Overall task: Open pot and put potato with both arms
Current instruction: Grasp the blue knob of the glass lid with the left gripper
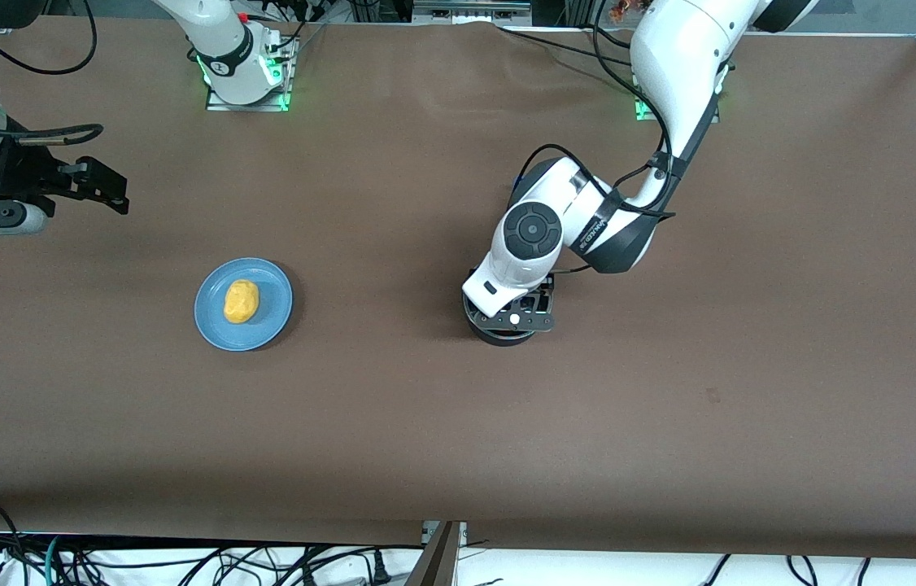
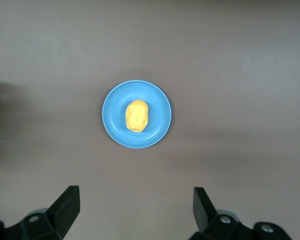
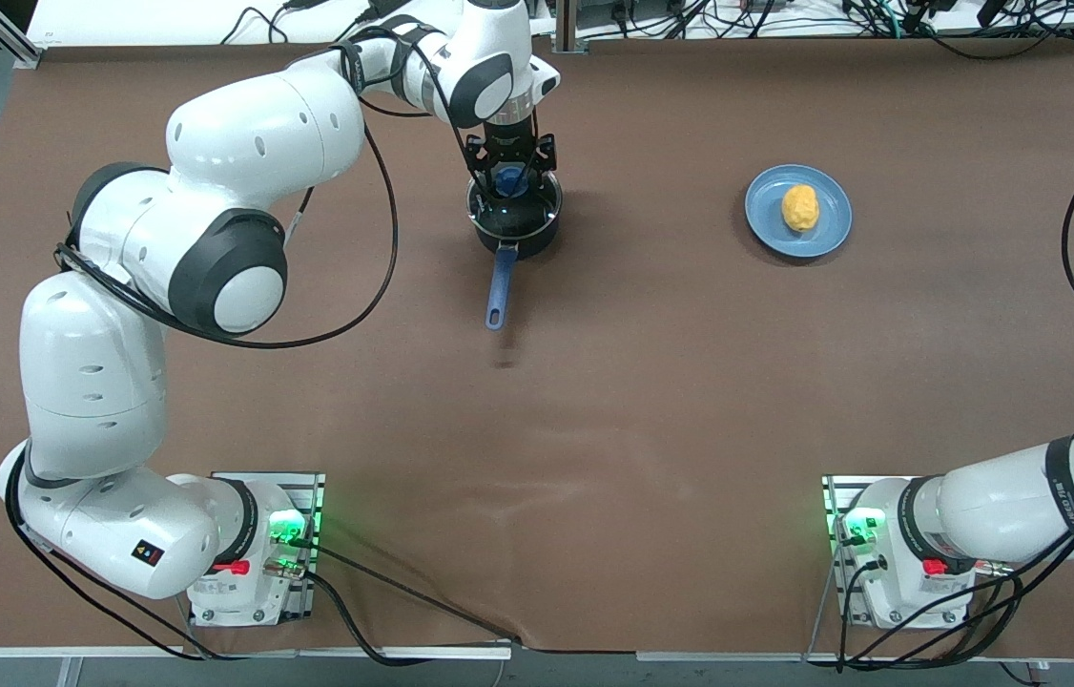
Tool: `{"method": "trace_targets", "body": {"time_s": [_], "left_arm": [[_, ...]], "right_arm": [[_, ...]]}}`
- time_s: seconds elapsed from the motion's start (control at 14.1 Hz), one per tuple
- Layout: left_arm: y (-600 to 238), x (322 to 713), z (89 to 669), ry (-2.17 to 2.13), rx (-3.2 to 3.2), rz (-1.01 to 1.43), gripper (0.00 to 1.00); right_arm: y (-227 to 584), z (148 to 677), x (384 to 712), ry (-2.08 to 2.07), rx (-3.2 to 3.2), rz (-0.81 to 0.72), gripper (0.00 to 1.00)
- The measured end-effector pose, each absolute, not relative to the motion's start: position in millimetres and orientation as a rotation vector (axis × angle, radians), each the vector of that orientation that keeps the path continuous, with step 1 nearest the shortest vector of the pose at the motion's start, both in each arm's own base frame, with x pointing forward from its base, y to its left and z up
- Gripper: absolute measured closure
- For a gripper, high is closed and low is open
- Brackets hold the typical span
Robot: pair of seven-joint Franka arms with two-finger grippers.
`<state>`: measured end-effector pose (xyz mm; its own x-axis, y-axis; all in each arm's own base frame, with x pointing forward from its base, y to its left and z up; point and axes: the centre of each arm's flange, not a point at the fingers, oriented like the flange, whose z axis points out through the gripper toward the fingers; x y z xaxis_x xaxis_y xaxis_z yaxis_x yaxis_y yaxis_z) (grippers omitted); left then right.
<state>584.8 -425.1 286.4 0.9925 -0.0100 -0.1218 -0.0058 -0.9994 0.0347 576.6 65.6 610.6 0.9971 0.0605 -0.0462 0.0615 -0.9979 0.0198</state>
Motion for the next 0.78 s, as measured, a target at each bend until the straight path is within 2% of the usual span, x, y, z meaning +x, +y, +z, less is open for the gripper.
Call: {"method": "trace_targets", "body": {"time_s": [0.14, 0.21, 0.5, 0.78], "left_arm": [[-424.5, 585.2, 286.5, -0.012, 3.104, -0.189, 0.34], [-424.4, 585.6, 287.3, -0.011, 3.103, -0.187, 0.40], [-422.7, 585.2, 308.0, -0.012, 3.116, -0.211, 0.40], [-383.6, 592.0, 393.8, 0.071, 3.152, -0.195, 0.40]], "right_arm": [[65.6, 610.6, 576.6, 0.095, 3.118, -0.071, 0.00], [65.6, 610.6, 576.6, 0.095, 3.118, -0.071, 0.00], [65.7, 610.6, 576.6, 0.095, 3.118, -0.071, 0.00], [65.8, 610.5, 576.6, 0.096, 3.118, -0.071, 0.00]]}}
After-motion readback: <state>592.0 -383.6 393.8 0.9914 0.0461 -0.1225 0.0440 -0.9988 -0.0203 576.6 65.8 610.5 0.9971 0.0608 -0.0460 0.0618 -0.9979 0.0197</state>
